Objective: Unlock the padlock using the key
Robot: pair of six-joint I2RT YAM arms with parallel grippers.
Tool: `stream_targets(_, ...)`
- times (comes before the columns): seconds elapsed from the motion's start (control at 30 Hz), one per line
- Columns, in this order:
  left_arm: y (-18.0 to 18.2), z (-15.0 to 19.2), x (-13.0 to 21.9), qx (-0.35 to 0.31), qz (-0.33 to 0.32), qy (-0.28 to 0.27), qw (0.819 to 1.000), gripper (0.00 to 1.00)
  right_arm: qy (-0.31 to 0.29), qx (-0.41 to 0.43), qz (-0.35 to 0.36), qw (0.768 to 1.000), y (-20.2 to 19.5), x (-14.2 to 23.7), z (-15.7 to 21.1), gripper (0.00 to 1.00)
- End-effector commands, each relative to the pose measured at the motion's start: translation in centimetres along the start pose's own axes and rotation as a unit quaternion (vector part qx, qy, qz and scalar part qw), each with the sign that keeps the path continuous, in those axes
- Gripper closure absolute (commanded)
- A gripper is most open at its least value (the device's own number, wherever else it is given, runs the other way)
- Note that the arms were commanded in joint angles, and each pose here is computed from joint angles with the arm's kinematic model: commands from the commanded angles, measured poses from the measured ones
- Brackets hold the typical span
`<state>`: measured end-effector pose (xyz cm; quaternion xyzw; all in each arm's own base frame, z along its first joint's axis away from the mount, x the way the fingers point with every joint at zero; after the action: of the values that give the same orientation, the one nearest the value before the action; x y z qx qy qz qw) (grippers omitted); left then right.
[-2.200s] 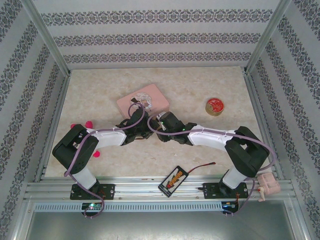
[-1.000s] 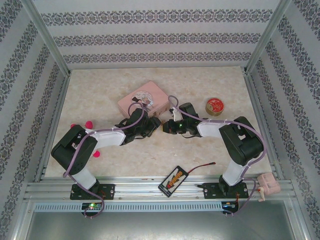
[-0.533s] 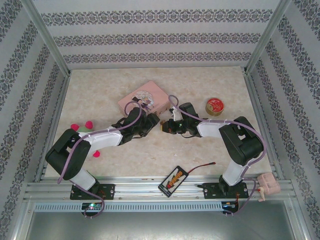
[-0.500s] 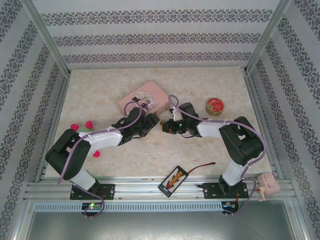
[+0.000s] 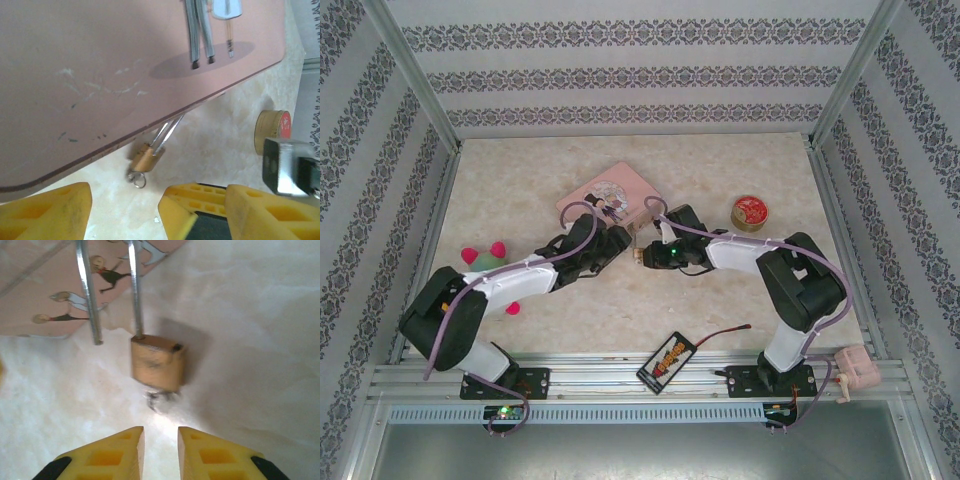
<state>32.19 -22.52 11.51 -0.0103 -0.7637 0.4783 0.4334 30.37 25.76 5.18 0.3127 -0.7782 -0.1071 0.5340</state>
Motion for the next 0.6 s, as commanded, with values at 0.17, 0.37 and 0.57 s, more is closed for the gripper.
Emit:
stream_targets(0.17,-0.5,-3.4,4.8,-0.068,-0.040,-0.088,0.993,0.04,0.022,0.015,0.069,0.997,-1.8,0.3,0.7,0.72)
stream_targets(0.37,-0.2,-5.4,7.9,-0.125,-0.096,-0.142,0.977,0.01,0.001,0.008,0.049,0.999,-0.5,1.3,-0.5,0.60)
stream_targets(0.57,-0.5,-6.9,9.1,-0.185,-0.135,-0.173,0.958,0.01,0.010,0.009,0.066,0.998,0.0,0.5,-0.9,0.40)
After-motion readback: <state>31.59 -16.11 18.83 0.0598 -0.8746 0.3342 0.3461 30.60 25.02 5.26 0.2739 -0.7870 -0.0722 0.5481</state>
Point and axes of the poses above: each hand's point on the last joint's axis, 136 mm out from that joint toward the fingers, its own x axis back along the fingers, its own y axis along the line the jaws close on, z = x × y, the point moved 2 cm from there along x, back along the fingers, and after that the axes turned 8 degrees about x, right-handed, at the moved point
